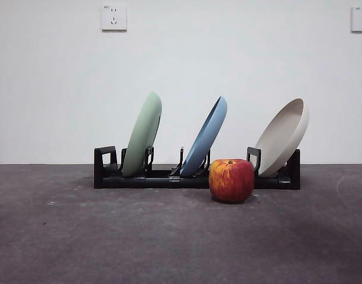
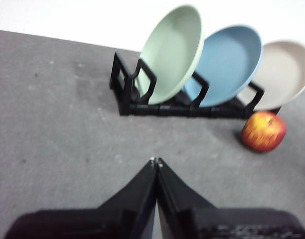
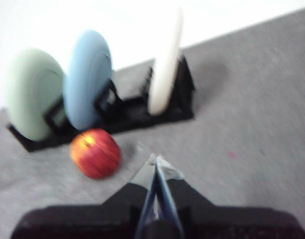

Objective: Take the green plate from the plate rack,put the plate on the table,take the apple from the table,put the apple in the plate

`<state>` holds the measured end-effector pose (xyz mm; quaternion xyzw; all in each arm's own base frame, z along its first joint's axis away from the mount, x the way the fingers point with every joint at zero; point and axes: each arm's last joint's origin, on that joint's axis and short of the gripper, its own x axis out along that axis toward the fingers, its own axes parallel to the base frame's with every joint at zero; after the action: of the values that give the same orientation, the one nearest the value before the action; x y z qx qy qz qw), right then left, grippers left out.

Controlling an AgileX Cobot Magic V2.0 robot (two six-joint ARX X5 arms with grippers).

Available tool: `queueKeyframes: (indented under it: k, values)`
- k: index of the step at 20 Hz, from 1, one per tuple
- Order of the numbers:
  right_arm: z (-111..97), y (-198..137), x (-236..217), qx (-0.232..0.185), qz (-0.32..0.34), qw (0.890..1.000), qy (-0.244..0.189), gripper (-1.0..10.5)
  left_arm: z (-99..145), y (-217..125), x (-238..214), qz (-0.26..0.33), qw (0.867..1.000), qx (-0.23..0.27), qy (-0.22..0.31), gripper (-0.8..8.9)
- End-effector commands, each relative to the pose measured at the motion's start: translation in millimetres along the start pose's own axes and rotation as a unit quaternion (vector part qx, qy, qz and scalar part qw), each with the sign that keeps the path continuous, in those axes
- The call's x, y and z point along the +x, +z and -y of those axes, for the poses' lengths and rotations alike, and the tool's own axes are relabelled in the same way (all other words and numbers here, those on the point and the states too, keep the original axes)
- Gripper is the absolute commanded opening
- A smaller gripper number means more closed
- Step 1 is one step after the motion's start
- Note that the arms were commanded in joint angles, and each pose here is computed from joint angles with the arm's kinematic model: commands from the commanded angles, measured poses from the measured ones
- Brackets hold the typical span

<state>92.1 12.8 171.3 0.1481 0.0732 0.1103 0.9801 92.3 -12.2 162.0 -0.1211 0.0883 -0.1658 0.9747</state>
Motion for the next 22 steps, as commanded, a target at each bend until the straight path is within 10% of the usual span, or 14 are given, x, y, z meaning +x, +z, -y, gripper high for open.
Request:
queueKeyframes:
  k: [1, 11, 22]
  values:
    - [-6, 16, -4, 0.007, 0.013, 1.000, 0.011, -0.1, 6, 16, -6, 0.026, 0.999, -0.022, -0.008, -0.08]
    - [-27, 73, -3, -0.011, -0.067, 0.996, 0.052, -0.1, 24, 62, -19, -0.018, 0.998, -0.034, -0.053, -0.08]
    - [-52, 143, -3, -0.102, -0.212, 0.967, 0.094, -0.1, 39, 122, -8, -0.100, 0.988, -0.020, -0.117, -0.08]
